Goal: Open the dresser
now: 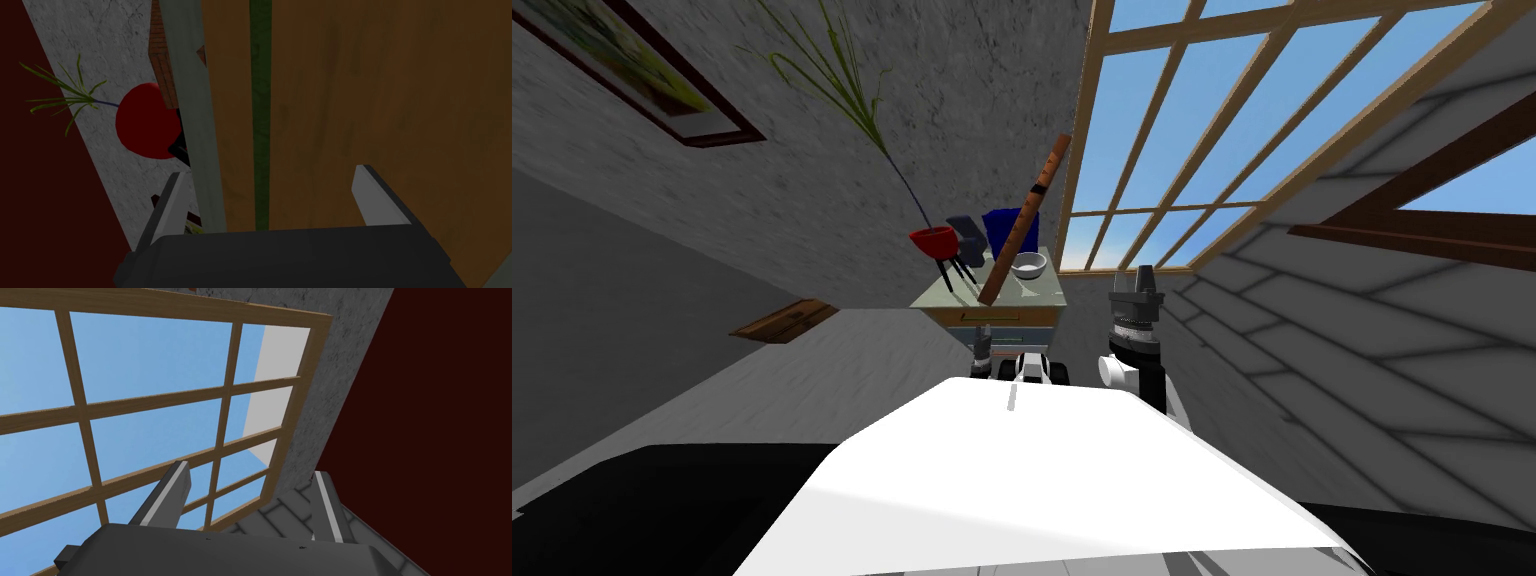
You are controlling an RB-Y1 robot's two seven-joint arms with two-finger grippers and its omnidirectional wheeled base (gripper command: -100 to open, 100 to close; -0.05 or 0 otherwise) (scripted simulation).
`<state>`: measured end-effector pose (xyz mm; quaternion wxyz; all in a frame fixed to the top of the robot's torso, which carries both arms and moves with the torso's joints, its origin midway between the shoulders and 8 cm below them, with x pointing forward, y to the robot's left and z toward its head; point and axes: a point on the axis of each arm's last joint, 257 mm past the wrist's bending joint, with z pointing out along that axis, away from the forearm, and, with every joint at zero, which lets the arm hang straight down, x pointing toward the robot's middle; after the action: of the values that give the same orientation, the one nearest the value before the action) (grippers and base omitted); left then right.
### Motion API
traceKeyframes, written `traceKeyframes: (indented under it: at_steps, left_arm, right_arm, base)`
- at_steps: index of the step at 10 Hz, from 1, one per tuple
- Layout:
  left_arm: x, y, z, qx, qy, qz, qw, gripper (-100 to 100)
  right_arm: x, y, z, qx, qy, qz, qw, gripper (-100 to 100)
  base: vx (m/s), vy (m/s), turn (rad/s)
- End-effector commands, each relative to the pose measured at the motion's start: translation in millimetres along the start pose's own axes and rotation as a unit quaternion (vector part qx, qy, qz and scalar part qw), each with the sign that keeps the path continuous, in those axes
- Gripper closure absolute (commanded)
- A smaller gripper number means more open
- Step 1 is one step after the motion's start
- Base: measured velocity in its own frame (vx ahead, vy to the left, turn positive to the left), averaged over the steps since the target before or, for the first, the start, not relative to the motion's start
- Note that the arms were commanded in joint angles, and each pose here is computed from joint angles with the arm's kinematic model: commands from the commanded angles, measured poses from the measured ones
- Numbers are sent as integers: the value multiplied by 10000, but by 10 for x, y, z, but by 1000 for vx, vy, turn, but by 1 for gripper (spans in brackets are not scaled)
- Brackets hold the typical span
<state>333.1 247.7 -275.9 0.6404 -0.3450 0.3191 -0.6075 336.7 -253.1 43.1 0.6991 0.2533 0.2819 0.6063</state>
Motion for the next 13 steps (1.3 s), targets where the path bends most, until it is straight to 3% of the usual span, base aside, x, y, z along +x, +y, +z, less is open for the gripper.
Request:
traceKeyframes:
  at_steps: [1, 3, 4, 6, 8, 9, 10, 11, 13]
  left_arm:
    - [159, 67, 182, -11, 110, -69, 9999, -100]
    - [320, 156, 396, -32, 208, -85, 9997, -100]
    - [381, 153, 396, -29, 269, -131, 9995, -100]
    - [549, 239, 572, -86, 394, -121, 9991, -100]
    - [571, 212, 551, -61, 418, -150, 9990, -100]
    - [495, 192, 497, -41, 360, -151, 9992, 100]
    - [401, 153, 392, -31, 290, -147, 9995, 100]
    - [381, 153, 396, -29, 269, -131, 9995, 100]
    - [208, 61, 210, 18, 159, -110, 9998, 100]
  right_arm:
    - [0, 0, 0, 0, 0, 0, 10000, 0]
    - [0, 0, 0, 0, 0, 0, 10000, 0]
    - [0, 0, 0, 0, 0, 0, 10000, 0]
    - [0, 0, 0, 0, 0, 0, 10000, 0]
    - [0, 0, 0, 0, 0, 0, 10000, 0]
    - [0, 0, 0, 0, 0, 0, 10000, 0]
    - [1, 0, 0, 0, 0, 1, 10000, 0]
    - [1, 0, 0, 0, 0, 1, 10000, 0]
    - [0, 0, 0, 0, 0, 1, 10000, 0]
  base:
    - [-41, 30, 61]
    - [-51, 37, 132]
    - [-35, 27, 46]
    - [-38, 32, 115]
    - [-20, 22, 33]
    - [18, -14, -139]
    - [42, -39, -162]
    - [40, -40, -39]
    - [53, -40, -127]
